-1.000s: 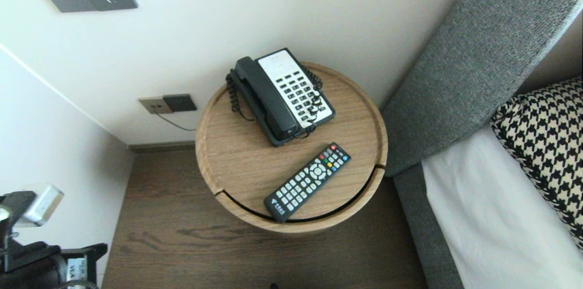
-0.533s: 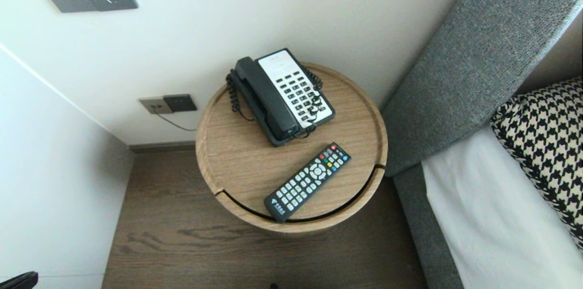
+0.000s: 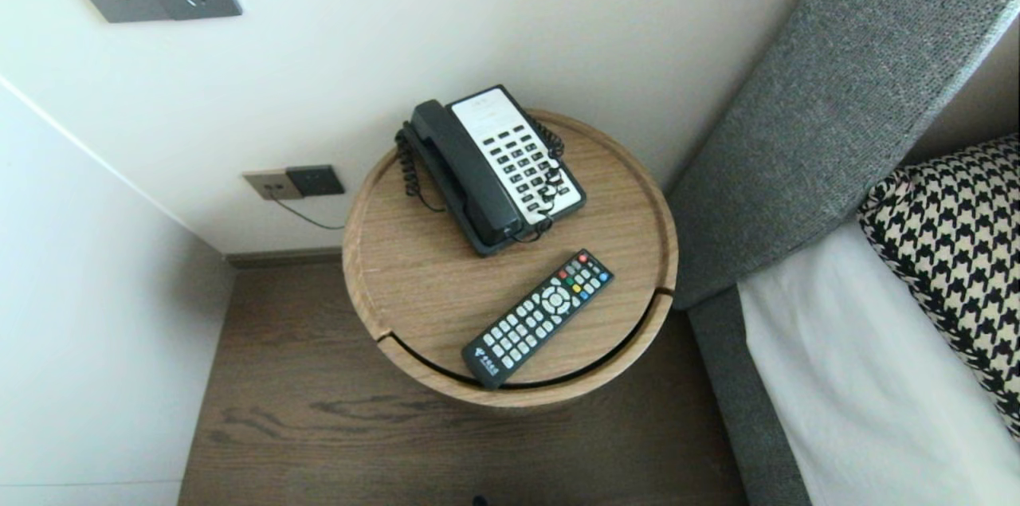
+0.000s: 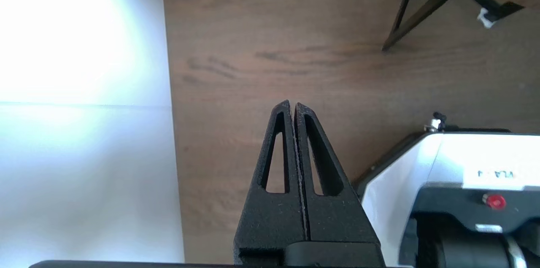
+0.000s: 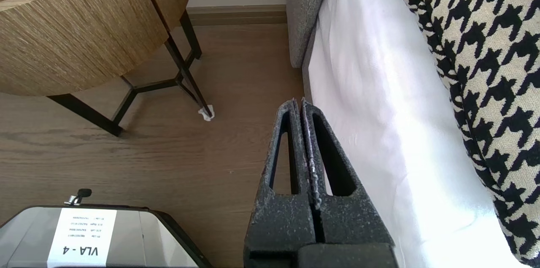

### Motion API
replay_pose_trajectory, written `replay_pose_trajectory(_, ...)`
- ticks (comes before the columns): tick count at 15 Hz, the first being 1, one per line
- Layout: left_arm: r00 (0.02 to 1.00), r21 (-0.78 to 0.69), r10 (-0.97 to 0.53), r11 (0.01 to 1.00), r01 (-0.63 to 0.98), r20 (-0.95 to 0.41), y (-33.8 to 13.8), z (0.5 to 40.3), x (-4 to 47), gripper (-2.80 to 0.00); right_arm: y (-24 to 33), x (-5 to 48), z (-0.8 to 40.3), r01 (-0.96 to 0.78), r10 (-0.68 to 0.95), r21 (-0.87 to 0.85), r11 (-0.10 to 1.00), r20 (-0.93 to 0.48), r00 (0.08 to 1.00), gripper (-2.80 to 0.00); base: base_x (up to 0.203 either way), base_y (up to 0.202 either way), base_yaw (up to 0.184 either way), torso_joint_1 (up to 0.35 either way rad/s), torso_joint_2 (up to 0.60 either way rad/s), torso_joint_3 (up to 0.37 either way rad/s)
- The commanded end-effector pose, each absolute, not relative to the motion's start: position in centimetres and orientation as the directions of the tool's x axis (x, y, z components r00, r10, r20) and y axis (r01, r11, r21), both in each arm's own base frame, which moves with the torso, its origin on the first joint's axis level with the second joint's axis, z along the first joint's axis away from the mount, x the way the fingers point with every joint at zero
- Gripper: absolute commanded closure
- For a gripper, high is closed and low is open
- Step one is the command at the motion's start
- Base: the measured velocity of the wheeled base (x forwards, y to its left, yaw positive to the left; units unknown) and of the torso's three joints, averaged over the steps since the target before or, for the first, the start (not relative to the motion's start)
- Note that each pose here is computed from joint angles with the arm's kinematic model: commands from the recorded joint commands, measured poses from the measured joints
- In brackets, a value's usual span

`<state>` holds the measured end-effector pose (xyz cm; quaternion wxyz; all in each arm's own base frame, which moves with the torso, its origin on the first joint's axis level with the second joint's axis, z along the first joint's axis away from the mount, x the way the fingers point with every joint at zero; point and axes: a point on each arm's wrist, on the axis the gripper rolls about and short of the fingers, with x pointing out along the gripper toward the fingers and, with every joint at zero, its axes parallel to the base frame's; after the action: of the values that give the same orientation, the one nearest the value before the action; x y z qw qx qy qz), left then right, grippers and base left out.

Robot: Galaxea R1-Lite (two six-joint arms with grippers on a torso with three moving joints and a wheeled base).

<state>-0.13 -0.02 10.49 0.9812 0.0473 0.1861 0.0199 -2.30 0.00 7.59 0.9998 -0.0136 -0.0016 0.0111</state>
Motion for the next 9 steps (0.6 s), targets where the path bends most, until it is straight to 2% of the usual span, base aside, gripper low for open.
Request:
replay_pose_trajectory(1, 0.966, 0.116, 0.095, 0.991, -0.069, -0.239, 0.06, 9.26, -0.23, 0.0, 0.0, -2.33, 7.58, -0.023, 0.023, -0.028, 0.999, 0.006, 1.0, 0.0, 0.0, 0.0, 0.0, 0.0, 0.0, 0.0)
replay_pose_trajectory(3, 0.979, 0.154, 0.152, 0.979, -0.131, -0.133, 0.21, 9.29, 0.11, 0.0, 0.0, -2.33, 7.58, -0.023, 0.023, -0.028, 0.999, 0.006, 1.0, 0.0, 0.0, 0.0, 0.0, 0.0, 0.0, 0.0)
replay_pose_trajectory(7, 0.988, 0.159, 0.101, 0.984, -0.081, -0.12, 0.24, 9.25, -0.01, 0.0, 0.0, -2.33, 7.58, -0.023, 0.023, -0.028, 0.999, 0.006, 1.0, 0.0, 0.0, 0.0, 0.0, 0.0, 0.0, 0.0)
replay_pose_trajectory(9, 0.993, 0.159, 0.095, 0.984, -0.083, -0.067, 0.23, 9.18, -0.55, 0.0, 0.0, -2.33, 7.58, -0.023, 0.023, -0.028, 0.999, 0.006, 1.0, 0.0, 0.0, 0.0, 0.0, 0.0, 0.0, 0.0)
